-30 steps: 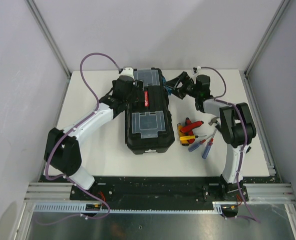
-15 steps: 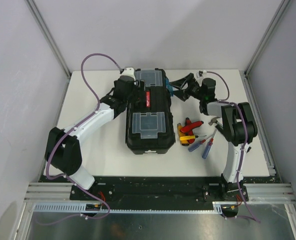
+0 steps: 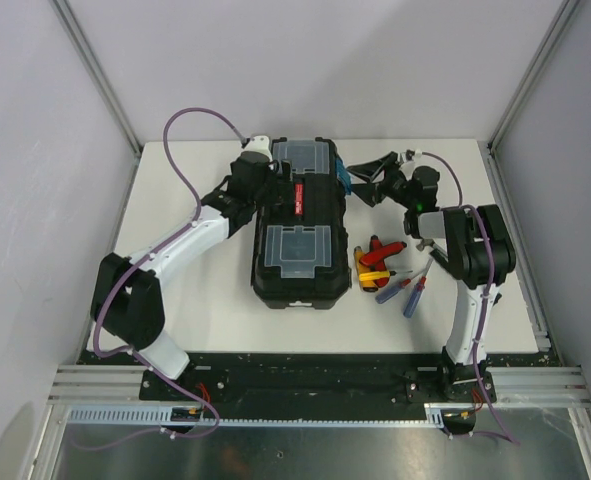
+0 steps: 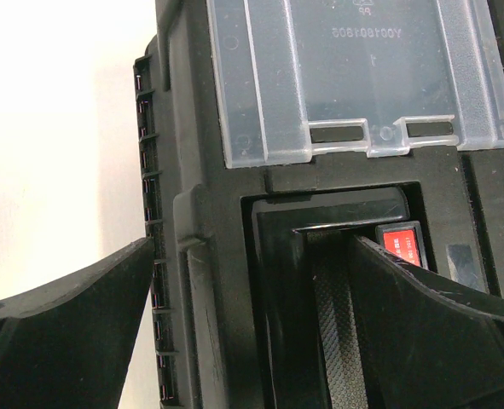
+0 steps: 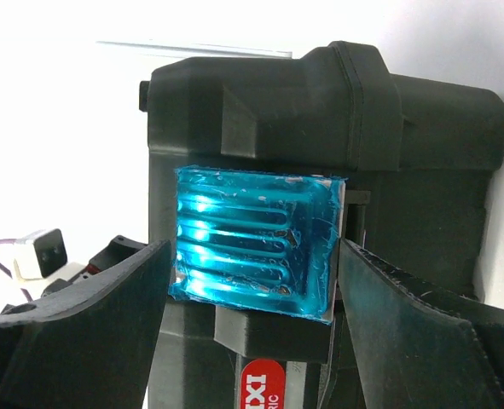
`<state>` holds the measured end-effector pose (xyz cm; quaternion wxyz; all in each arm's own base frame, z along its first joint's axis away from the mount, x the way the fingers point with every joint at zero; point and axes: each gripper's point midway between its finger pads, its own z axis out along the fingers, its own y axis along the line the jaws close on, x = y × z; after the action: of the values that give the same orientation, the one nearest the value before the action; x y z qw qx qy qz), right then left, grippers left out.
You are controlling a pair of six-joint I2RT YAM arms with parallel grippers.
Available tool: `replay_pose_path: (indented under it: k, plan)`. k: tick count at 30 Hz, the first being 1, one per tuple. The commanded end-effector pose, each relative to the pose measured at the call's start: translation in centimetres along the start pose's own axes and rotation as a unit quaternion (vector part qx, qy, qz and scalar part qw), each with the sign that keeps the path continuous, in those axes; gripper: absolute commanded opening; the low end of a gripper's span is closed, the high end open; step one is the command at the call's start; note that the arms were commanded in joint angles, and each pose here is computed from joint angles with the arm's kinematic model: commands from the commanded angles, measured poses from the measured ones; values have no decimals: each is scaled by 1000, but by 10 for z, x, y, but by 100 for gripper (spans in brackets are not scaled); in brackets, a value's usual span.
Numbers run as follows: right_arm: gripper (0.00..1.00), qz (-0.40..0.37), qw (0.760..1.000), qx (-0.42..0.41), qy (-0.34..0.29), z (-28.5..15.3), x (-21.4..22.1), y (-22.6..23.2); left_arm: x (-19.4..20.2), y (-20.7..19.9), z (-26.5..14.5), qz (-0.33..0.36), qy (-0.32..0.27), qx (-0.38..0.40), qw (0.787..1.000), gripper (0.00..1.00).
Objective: Pack the tool kit
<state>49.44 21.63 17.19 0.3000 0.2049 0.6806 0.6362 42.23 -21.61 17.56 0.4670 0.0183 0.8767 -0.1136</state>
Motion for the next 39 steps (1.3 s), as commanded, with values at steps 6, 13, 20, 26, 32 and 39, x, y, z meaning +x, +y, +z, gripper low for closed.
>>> replay_pose_path:
  k: [6,13,20,26,32,39]
  plan:
    - [92,-170,984,34,-33,-12,-14,32,187,53,-30,118,323,-59,937,99]
    - [84,-217,976,22,-15,-12,-2,36,190,54,-30,119,327,-59,936,100]
    - [74,-213,977,-16,12,-6,16,39,191,55,-32,122,328,-59,935,99]
    - [86,-249,964,94,-19,-11,6,4,191,54,-32,121,327,-57,935,100]
    - [99,-256,956,136,-30,-10,0,-16,193,55,-32,121,330,-56,935,99]
    - [99,-256,960,111,-4,10,10,-15,193,54,-32,121,330,-55,934,99]
